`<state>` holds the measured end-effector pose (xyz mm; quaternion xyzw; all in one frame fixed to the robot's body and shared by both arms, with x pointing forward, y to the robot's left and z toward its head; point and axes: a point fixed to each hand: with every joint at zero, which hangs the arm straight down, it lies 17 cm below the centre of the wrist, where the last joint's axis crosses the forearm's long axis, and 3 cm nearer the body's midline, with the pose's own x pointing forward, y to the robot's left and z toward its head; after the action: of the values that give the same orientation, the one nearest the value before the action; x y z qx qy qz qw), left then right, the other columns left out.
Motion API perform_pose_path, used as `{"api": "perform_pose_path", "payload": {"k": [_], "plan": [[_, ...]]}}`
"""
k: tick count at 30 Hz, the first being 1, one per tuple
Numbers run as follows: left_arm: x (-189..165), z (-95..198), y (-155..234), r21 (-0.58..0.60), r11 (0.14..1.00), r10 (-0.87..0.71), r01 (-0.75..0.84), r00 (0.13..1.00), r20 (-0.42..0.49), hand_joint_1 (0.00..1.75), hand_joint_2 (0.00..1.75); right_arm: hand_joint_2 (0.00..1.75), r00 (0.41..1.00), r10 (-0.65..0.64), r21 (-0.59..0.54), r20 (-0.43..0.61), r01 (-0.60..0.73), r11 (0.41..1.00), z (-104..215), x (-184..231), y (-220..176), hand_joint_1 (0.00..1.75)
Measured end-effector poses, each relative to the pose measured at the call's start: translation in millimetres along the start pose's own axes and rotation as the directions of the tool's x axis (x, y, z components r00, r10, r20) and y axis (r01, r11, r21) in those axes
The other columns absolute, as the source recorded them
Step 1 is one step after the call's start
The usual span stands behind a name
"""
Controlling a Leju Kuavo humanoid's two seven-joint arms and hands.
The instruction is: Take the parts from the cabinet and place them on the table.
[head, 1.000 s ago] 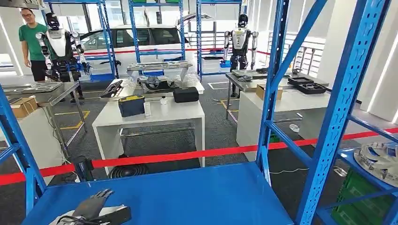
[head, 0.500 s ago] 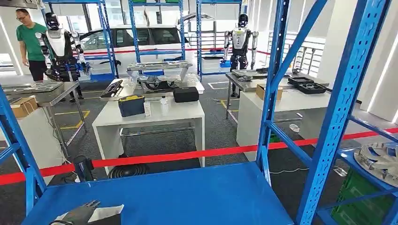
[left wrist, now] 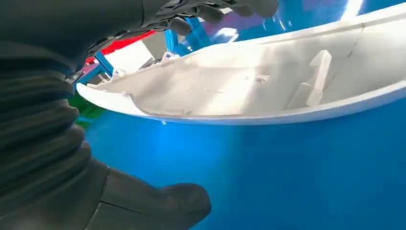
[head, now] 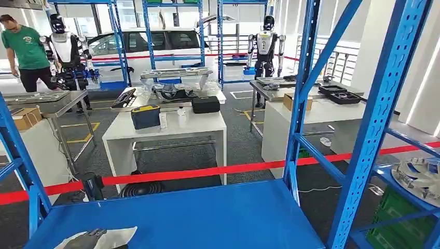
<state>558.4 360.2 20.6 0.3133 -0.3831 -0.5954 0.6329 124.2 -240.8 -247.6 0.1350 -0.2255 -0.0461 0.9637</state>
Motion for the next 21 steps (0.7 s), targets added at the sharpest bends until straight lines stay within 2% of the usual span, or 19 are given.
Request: {"api": "perform_pose_path", "payload": {"k": [12, 13, 14, 21], "plan": [[13.6, -3.1, -8.6, 0.06, 0.998, -0.029, 0.028, 1.0, 0.01, 0.02, 1.75, 0.0, 1.0, 0.002, 0.0, 0.004, -0.002, 1.0, -0.1, 0.8, 0.0, 0.0], [15.0, -3.5, -8.7, 0.068, 0.997, -0.032, 0.031, 0.999, 0.008, 0.31, 1.75, 0.0, 1.0, 0.002, 0.001, 0.004, -0.002, 1.0, -0.1, 1.0, 0.1, 0.0], [16.3, -3.8, -9.3, 0.079, 0.996, -0.035, 0.034, 0.999, 0.005, 1.75, 1.75, 0.0, 1.0, 0.004, 0.001, 0.004, -0.004, 1.0, -0.1, 0.7, 0.1, 0.0], [27.0, -3.1, -33.3, 0.061, 0.998, -0.024, 0.023, 1.0, 0.018, 1.75, 1.75, 0.0, 1.0, 0.015, 0.004, 0.01, -0.015, 1.0, 0.1, 1.1, 0.7, 0.0]]}}
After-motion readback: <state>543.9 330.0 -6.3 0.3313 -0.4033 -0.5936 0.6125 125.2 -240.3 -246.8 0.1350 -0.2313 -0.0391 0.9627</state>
